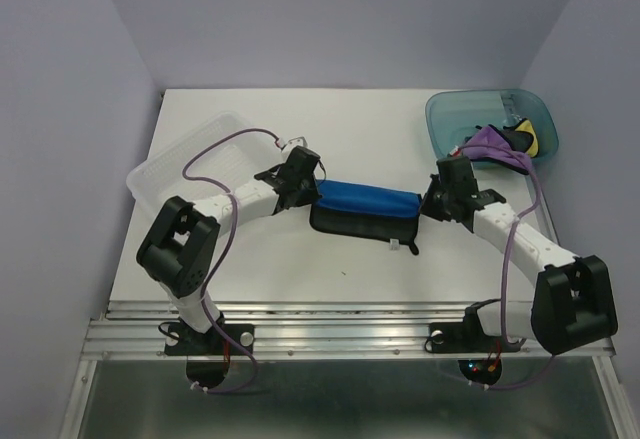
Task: Fold and stack the towels
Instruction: Fold the towel
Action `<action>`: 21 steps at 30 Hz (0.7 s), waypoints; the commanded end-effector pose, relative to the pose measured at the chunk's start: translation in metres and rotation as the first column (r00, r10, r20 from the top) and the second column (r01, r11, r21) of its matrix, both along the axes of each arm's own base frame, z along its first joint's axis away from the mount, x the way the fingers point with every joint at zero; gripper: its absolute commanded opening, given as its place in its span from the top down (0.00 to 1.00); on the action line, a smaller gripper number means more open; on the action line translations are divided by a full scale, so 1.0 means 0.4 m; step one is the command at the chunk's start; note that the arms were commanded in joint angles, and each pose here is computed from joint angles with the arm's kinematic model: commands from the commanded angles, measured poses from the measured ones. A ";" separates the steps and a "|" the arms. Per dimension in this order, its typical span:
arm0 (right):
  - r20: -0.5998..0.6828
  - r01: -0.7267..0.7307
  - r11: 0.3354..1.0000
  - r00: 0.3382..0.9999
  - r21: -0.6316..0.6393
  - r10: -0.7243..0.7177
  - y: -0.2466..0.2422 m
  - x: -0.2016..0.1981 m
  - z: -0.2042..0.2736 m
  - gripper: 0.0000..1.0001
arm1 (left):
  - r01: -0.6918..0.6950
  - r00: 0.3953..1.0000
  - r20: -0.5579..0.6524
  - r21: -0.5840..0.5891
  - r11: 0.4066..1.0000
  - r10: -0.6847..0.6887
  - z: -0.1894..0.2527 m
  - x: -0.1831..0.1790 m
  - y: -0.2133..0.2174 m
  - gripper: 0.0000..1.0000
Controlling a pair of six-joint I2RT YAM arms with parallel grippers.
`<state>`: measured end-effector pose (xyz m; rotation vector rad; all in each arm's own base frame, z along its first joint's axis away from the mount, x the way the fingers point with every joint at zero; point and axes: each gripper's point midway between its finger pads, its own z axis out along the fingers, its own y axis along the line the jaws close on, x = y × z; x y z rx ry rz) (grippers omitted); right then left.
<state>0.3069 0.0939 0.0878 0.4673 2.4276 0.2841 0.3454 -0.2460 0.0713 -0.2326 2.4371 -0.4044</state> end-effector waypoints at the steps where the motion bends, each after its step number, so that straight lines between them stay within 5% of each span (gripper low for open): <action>1: 0.003 -0.030 0.999 1.000 0.016 0.030 0.001 -0.026 0.004 0.99 | -0.018 0.999 0.041 0.017 1.000 0.017 0.025 0.003 0.016 1.00; 21: -0.065 -0.046 0.998 0.997 0.042 0.049 0.012 -0.063 -0.087 0.99 | -0.014 1.000 -0.018 0.087 0.996 0.016 -0.051 -0.003 0.009 1.00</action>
